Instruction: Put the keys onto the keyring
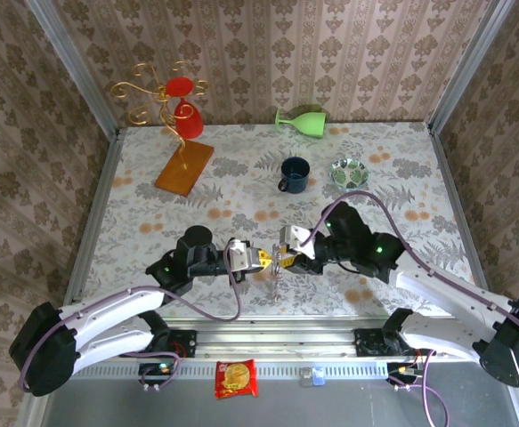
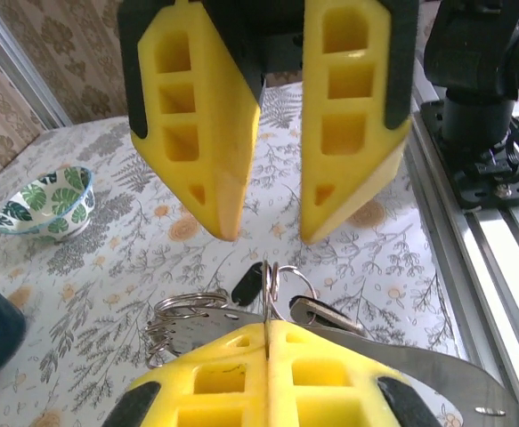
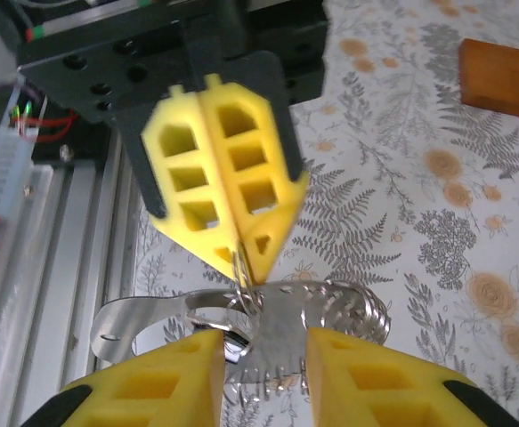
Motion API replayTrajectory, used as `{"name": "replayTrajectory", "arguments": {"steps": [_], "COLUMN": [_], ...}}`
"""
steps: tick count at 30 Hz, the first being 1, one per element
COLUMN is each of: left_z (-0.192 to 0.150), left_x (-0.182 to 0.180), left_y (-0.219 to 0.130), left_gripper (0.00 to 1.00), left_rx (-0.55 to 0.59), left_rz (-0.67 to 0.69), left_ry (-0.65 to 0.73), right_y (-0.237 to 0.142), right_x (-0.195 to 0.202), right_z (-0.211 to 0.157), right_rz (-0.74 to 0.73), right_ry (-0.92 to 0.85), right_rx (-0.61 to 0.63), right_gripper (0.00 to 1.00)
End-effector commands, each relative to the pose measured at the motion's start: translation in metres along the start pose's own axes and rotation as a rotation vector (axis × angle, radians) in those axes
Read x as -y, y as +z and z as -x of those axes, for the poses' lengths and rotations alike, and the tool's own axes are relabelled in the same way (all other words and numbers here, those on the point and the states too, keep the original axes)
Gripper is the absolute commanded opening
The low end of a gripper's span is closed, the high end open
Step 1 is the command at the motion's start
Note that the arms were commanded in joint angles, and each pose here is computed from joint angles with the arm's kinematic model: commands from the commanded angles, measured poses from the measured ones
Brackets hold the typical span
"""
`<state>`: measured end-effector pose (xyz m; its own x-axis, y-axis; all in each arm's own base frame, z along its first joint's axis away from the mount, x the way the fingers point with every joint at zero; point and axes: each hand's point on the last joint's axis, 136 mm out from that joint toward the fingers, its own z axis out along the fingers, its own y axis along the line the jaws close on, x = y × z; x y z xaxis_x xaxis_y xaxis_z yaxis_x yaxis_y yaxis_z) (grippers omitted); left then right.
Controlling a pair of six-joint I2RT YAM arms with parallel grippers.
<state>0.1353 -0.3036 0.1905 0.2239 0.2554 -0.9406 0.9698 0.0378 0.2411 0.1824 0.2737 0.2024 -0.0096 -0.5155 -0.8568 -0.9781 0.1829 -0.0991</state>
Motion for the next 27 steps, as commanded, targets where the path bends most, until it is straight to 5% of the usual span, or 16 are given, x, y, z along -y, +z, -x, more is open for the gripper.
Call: {"name": "replayTrajectory", "arguments": {"steps": [1, 13, 21, 27], "left_z": [0.024, 0.029, 0.028, 0.023], "left_x": [0.0, 0.006, 0.005, -0.007], "left_y": [-0.004, -0.004, -0.002, -0.004], "left_gripper": [0.0, 0.0, 0.0, 0.22], "left_rx": [0.119, 0.185, 0.189, 0.133], "left_rz": [0.008, -0.025, -0.026, 0.047], "left_ry": [0.017, -0.021, -0.036, -0.028], "right_y": [-0.003, 0.011, 0.011, 0.007], "right_x": [-0.005, -0.004, -0.005, -0.007], "right_z": [0.023, 0.013, 0.021, 0.015], "right_rz": [0.036, 0.052, 0.076, 0.079], "right_ry": [0.05, 0.093, 0.09, 0.05], "right_rx": [0.154, 0.165, 0.187, 0.109], "right_gripper": [0.32, 0.29, 0.05, 0.0]}}
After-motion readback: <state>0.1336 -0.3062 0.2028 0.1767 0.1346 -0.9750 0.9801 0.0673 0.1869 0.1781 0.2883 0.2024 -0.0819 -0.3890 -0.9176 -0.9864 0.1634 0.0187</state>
